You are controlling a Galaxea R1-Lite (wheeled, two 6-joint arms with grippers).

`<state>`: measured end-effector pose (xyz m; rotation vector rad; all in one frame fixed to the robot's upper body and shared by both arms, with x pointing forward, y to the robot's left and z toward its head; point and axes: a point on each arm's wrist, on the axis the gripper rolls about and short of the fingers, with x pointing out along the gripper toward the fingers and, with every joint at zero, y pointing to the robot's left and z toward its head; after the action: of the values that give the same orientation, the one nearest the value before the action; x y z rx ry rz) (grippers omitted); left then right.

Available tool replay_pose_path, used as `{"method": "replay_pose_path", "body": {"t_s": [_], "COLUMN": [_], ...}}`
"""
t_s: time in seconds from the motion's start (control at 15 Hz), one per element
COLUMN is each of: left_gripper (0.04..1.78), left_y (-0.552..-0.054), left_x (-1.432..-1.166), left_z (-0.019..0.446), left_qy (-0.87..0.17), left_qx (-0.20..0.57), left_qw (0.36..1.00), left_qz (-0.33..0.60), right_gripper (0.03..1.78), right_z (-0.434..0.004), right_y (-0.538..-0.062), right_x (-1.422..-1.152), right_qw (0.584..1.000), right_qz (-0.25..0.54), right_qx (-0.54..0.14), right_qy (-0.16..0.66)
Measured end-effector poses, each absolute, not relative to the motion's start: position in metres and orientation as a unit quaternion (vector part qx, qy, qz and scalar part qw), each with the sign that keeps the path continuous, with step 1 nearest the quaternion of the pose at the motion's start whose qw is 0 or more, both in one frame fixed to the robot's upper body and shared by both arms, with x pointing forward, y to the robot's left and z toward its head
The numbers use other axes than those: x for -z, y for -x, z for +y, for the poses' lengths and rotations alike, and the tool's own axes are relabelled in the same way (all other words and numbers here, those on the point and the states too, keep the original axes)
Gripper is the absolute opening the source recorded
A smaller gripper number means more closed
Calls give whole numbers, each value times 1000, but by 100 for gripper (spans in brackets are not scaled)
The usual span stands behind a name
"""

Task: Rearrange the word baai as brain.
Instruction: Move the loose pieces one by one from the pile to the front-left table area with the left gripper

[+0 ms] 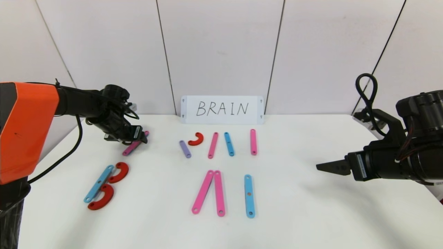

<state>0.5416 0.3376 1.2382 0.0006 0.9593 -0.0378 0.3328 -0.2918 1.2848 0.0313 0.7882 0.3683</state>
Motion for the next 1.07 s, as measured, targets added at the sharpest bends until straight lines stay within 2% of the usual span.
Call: {"method": "replay_pose_path", "body": {"t_s": [0.33, 0.47, 0.8, 1.07], "left_gripper": [52, 32, 30, 30], "left_y": [-543, -544, -540, -522], "left_x": [-1235, -1234, -1237, -1258], "left_z": [338, 338, 336, 329], "left_qy": [7, 7, 7, 33], "left_qx": [25, 25, 26, 17], "left_qw": [885, 885, 883, 884], "left_qz": [464, 465, 468, 466], "right_gripper": [174, 174, 174, 174], "right_z": [-291, -291, -291, -291], "right_y": [-331, -331, -330, -330], "right_x": [-1285, -1285, -1285, -1285], "right_qw": [906, 906, 907, 906], "right_qz": [382, 381, 381, 381], "right_qx": [-181, -182, -182, -182], "right_qy": [-13, -13, -13, -12]}}
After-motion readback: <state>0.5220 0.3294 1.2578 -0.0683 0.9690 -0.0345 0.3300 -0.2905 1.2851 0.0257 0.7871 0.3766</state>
